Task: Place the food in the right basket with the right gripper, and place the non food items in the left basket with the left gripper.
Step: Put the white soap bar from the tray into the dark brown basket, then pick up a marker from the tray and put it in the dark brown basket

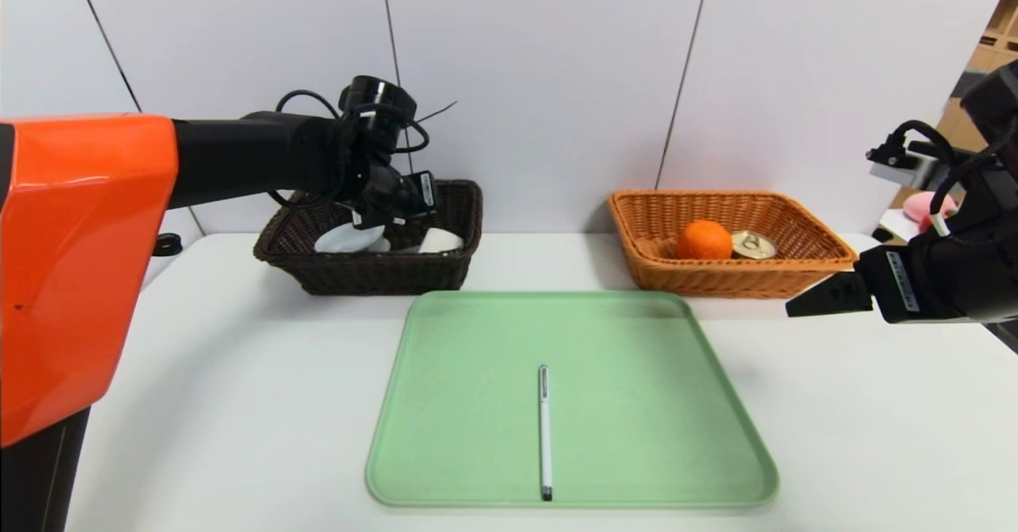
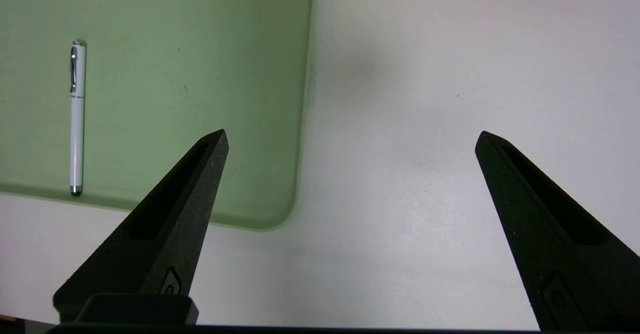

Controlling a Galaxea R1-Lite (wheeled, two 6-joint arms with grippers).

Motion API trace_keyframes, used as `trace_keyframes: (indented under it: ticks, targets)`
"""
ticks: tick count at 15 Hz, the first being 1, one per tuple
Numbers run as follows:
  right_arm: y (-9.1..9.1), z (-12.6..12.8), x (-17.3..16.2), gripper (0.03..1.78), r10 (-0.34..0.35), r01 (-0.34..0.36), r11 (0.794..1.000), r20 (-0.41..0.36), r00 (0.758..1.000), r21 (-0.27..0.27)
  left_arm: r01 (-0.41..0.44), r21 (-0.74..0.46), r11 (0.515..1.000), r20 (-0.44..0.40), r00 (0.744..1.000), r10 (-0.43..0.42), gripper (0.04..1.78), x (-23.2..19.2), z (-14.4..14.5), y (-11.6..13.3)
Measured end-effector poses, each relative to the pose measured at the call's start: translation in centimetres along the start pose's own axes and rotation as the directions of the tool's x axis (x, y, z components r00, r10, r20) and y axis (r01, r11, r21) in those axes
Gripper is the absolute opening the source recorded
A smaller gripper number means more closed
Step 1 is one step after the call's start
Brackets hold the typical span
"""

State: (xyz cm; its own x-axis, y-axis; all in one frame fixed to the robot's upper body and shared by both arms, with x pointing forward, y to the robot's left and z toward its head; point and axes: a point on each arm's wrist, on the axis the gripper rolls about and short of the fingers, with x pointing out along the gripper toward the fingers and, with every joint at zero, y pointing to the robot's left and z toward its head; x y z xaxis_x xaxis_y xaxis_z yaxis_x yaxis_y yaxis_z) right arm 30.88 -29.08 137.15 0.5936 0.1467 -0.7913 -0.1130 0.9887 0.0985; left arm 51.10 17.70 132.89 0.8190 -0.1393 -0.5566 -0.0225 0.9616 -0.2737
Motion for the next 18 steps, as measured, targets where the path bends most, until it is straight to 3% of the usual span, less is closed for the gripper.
trace_keyframes:
  ticks: [4, 6, 8, 10, 12, 15, 18]
  targets:
    - [0.0, 0.2, -0.6, 1.71, -0.006, 0.006, 1.0, 0.032, 0.999, 0.0, 0.033, 0.041, 0.999, 0.084, 0.996, -0.036, 1.5, -4.7, 2.3, -0.3]
    - [0.0, 0.9, -1.6, 1.71, -0.039, 0.042, 0.999, 0.12, 0.992, -0.016, 0.038, 0.131, 0.991, 0.135, 0.989, -0.056, 1.54, -10.4, 3.8, 0.0]
    - [0.3, 1.8, -2.5, 1.71, -0.076, 0.097, 0.993, 0.256, 0.964, -0.072, 0.023, 0.235, 0.972, 0.149, 0.987, -0.06, 1.58, -17.0, 4.4, 1.1]
    - [0.9, 2.6, -4.1, 1.71, -0.052, 0.109, 0.987, 0.399, 0.916, -0.12, 0.002, 0.339, 0.941, 0.157, 0.986, -0.059, 1.61, -24.0, 3.8, 2.6]
    - [0.9, 2.2, -6.3, 1.71, -0.052, 0.136, 0.981, 0.487, 0.872, -0.139, -0.041, 0.373, 0.927, 0.212, 0.976, -0.043, 1.63, -30.3, 2.7, 4.8]
    - [-0.6, -0.4, -9.3, 1.71, -0.139, 0.21, 0.975, 0.549, 0.824, -0.069, -0.186, 0.27, 0.945, 0.355, 0.931, 0.082, 1.65, -37.7, 0.6, 9.0]
    - [-1.9, -5.8, -10.8, 1.71, -0.204, 0.254, 0.967, 0.557, 0.805, -0.013, -0.257, 0.195, 0.947, 0.404, 0.901, 0.161, 1.67, -42.1, -4.4, 11.3]
